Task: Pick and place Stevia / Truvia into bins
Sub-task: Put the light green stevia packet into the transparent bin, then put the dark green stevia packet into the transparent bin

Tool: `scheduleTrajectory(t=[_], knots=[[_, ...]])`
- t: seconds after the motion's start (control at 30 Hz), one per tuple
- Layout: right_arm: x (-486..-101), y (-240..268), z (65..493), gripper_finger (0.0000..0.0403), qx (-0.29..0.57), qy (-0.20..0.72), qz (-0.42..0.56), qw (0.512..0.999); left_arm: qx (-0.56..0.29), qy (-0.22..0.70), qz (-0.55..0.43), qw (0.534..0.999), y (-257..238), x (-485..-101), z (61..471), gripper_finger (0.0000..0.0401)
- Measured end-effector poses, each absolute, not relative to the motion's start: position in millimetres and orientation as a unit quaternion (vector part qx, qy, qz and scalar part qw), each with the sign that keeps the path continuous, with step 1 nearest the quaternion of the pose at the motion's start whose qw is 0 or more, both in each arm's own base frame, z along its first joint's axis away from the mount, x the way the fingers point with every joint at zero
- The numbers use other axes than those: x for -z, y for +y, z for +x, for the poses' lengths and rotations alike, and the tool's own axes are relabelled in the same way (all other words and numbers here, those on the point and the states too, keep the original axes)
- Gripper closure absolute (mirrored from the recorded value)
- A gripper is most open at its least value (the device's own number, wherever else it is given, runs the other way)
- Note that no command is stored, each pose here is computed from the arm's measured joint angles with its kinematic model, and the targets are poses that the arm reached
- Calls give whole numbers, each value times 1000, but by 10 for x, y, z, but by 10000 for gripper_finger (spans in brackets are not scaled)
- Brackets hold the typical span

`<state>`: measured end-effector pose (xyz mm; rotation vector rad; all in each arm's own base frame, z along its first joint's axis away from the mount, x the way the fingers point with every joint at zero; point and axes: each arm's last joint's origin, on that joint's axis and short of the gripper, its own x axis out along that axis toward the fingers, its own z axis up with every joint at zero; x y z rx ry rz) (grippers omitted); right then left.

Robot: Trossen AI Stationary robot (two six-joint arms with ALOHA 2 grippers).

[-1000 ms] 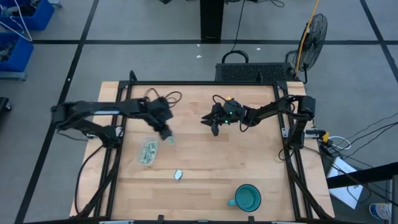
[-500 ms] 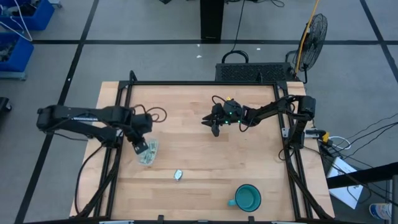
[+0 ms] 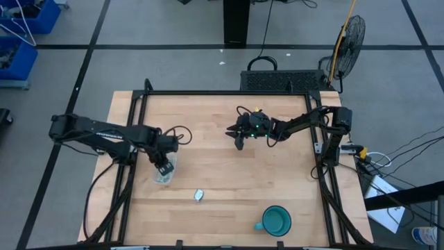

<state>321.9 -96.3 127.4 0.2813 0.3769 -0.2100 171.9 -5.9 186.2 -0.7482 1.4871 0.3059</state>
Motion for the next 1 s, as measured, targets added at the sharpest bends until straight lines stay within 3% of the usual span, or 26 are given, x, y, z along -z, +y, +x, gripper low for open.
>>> scheduleTrajectory(t=[0.33, 0.73, 1.0], knots=[[-1271, -962, 3218, 293, 110, 184, 178, 960, -76, 651, -366, 660, -134, -1893, 1773, 315], [-1365, -935, 3260, 293, 84, 135, 195, 968, 17, 473, -321, 820, -126, -2262, 2228, 313], [-1443, -826, 3312, 293, 41, 103, 172, 979, 105, 498, -272, 817, -236, -2038, 2434, 313]])
